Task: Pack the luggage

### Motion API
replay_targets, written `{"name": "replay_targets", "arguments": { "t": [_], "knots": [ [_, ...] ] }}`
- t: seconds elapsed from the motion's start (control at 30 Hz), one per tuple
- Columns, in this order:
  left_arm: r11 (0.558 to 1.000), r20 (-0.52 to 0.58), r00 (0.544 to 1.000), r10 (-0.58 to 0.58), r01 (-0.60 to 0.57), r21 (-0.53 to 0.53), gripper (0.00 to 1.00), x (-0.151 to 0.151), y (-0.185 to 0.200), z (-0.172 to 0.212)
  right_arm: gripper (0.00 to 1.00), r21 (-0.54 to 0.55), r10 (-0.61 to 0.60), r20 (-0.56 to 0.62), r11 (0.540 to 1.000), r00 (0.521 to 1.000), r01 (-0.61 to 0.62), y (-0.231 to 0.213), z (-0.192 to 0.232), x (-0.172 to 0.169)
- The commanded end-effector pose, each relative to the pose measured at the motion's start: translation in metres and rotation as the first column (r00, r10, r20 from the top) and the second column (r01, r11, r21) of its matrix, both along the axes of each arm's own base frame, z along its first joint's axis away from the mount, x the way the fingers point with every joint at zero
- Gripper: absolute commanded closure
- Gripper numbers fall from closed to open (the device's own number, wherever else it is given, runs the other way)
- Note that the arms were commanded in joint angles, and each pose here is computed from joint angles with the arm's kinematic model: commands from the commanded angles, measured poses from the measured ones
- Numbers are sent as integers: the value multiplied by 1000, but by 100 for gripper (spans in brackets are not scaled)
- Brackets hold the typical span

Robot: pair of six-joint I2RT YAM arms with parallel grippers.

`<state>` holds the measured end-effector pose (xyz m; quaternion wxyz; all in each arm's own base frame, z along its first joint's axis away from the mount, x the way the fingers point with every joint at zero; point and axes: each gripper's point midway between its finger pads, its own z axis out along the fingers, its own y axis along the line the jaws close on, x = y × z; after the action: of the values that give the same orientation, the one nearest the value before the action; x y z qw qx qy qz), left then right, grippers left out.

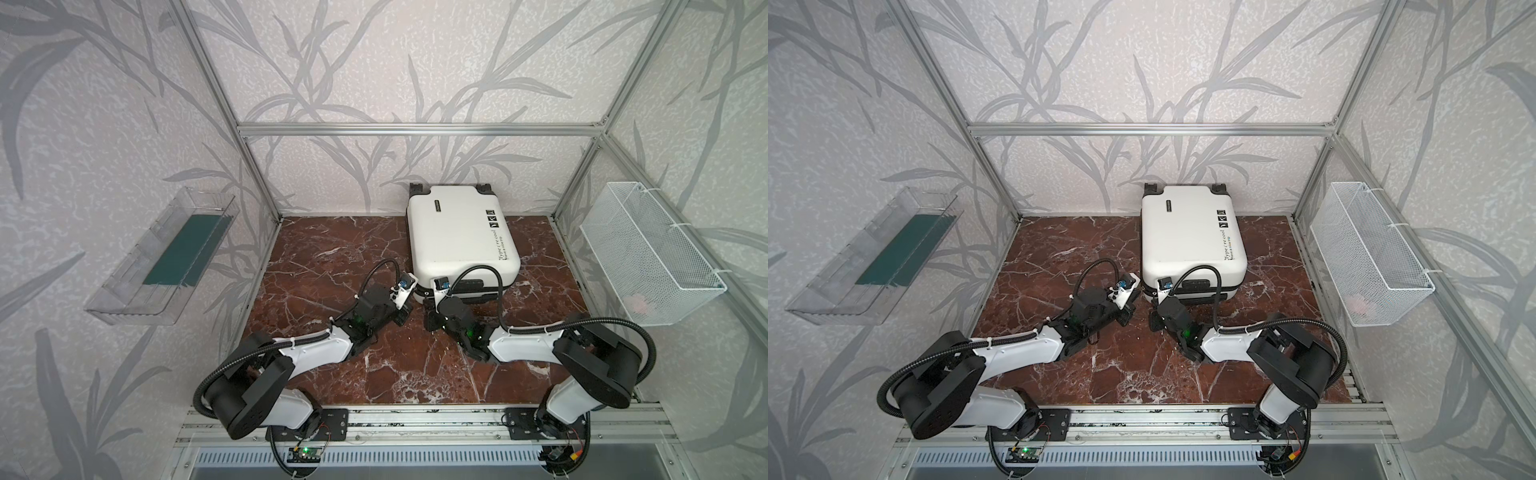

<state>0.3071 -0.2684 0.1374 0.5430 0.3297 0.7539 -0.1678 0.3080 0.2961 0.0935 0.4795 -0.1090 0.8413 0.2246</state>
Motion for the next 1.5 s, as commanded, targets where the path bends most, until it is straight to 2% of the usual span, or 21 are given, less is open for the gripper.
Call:
{"name": "replay_targets", "arguments": {
  "t": [0.0,0.1,0.27,0.37,0.47,0.57,0.67,0.8,0.97,1.1,1.17,1.27,1.33,1.47],
  "knots": [
    [996,-35,996,-86,85,-42,100,-25,-17,-4,100,-16,-83,-44,996,996,83,-27,-14,12],
    [992,-32,995,-96,94,-82,100,-28,-22,-2,100,-23,-39,-59,999,997,37,-23,-18,7],
    [987,-30,994,-110,105,-121,100,-30,-28,1,100,22,170,-71,985,983,-169,5,-18,-14],
    [986,-35,993,-110,105,-127,100,-30,-30,-1,100,22,236,-68,972,969,-235,28,-18,-25],
    [985,-38,992,-117,111,-133,100,-32,-31,-3,100,22,238,-71,971,969,-237,40,-20,-24],
    [986,-39,993,-115,109,-128,100,-34,-29,-4,100,25,189,-70,982,979,-188,39,-26,-15],
    [986,-34,993,-110,105,-128,100,-33,-29,-4,100,81,182,-52,981,982,-177,47,-20,-9],
    [988,-38,994,-101,96,-123,100,-33,-28,-7,100,85,178,-61,981,982,-172,50,-22,-7],
    [993,-30,999,-16,13,-118,98,-24,-16,-3,100,68,146,-80,988,986,-141,39,-24,-10],
    [989,-7,995,104,-104,-105,80,-11,1,6,98,40,113,-114,993,987,-109,29,-28,-12],
    [978,14,985,173,-170,-119,73,-4,12,15,90,38,106,-124,994,987,-102,26,-24,-14],
    [955,35,967,254,-245,-168,58,1,25,31,85,34,106,-142,994,984,-102,24,-27,-17],
    [933,47,950,308,-293,-208,46,4,35,44,77,38,112,-149,994,982,-107,24,-28,-19],
    [895,68,915,397,-370,-250,26,8,54,68,49,36,123,-162,992,979,-119,21,-26,-24]
  ]
}}
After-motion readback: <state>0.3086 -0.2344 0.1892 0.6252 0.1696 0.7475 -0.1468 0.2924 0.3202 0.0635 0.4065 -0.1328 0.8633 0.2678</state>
